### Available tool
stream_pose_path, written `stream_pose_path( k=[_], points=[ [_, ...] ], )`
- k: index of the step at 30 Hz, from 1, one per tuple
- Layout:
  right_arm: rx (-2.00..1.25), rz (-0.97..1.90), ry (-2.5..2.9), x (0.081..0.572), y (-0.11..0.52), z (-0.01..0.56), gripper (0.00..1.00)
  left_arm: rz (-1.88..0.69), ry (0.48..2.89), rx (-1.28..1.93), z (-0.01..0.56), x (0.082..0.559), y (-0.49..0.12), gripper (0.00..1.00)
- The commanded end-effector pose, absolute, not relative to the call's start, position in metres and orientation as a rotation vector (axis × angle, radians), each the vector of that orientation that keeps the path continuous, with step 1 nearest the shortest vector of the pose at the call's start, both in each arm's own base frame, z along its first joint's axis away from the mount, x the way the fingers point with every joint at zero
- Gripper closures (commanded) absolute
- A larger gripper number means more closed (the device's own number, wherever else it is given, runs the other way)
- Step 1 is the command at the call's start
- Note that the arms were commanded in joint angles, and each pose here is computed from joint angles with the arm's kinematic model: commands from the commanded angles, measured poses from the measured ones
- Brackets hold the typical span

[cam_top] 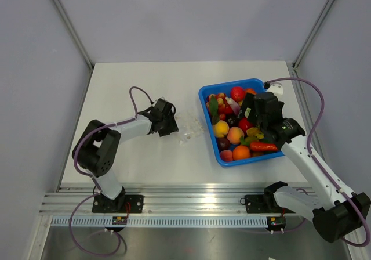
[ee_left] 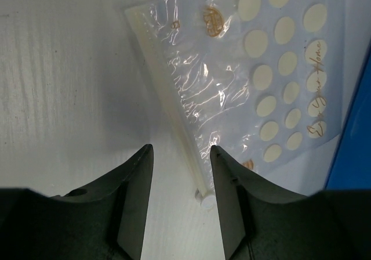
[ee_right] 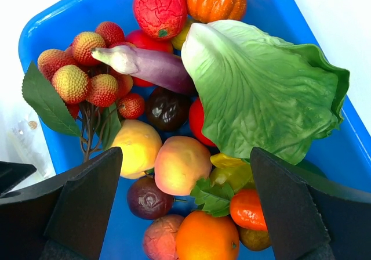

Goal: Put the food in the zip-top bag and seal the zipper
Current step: Pick up the zipper food storage bag at the center of the board.

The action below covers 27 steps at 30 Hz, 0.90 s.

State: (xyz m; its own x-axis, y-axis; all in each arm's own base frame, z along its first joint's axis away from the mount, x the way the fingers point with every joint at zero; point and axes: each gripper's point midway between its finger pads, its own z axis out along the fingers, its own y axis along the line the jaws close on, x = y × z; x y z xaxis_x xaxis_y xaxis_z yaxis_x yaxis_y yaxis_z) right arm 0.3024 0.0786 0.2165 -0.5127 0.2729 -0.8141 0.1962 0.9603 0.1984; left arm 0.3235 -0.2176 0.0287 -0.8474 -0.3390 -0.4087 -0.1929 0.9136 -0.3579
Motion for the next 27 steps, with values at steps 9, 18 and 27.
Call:
stream_pose_path(
  k=[9, 18, 27],
  points=[
    [0.333, 0.146, 2.123, 0.304, 0.085, 0.220, 0.01, -0.510, 2.565, -0.439, 0.024, 0.339, -0.227, 0.67],
    [0.327, 0.160, 2.129, 0.302, 0.087, 0.219, 0.01, -0.531, 2.563, -0.423, 0.026, 0.343, -0.232, 0.81],
    [0.160, 0.293, 2.166, 0.304, 0.121, 0.226, 0.01, -0.520, 2.545, -0.387, 0.044, 0.340, -0.227, 1.00]
  ],
)
